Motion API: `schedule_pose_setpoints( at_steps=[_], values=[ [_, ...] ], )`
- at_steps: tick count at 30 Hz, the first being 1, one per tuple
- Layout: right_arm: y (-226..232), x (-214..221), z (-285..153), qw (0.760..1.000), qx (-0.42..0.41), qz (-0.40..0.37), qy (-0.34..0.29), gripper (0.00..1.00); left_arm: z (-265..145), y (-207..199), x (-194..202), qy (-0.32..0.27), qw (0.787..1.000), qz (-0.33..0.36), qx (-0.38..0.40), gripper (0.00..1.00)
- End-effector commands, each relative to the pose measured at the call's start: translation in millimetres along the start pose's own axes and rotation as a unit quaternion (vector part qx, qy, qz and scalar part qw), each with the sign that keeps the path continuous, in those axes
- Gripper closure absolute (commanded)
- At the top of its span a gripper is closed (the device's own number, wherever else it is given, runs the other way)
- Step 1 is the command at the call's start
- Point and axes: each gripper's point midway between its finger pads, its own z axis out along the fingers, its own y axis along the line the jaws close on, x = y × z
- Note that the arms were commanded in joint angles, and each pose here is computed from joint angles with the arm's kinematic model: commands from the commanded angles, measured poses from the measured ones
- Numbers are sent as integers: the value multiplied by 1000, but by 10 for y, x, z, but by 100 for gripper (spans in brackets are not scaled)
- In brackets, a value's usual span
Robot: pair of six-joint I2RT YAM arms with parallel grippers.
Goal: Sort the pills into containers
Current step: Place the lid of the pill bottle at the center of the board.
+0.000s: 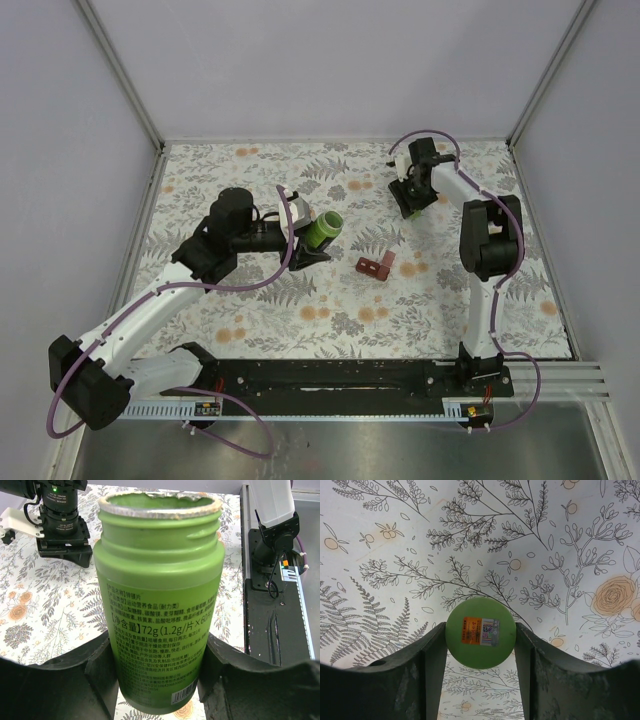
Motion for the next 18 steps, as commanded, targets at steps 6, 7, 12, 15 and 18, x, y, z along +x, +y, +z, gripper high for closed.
schedule_pose_setpoints(
  at_steps=[6,7,12,15,18],
  values=[
    [-77,-43,-46,1000,12,-6,12,45,-13,25,-184,-25,999,27,-1,100],
    [-72,-53,-52,1000,12,-6,11,44,-13,28,-184,-25,999,27,-2,100],
    [-71,-61,-49,1000,10,-4,12,35,-11,38,-188,-25,999,27,-3,100],
    [-80,-57,-48,1000,11,-3,15,33,-9,30,-199,-25,999,27,0,100],
    [-73,-59,-45,1000,10,-4,17,32,-9,32,-201,-25,999,26,1,100]
  ],
)
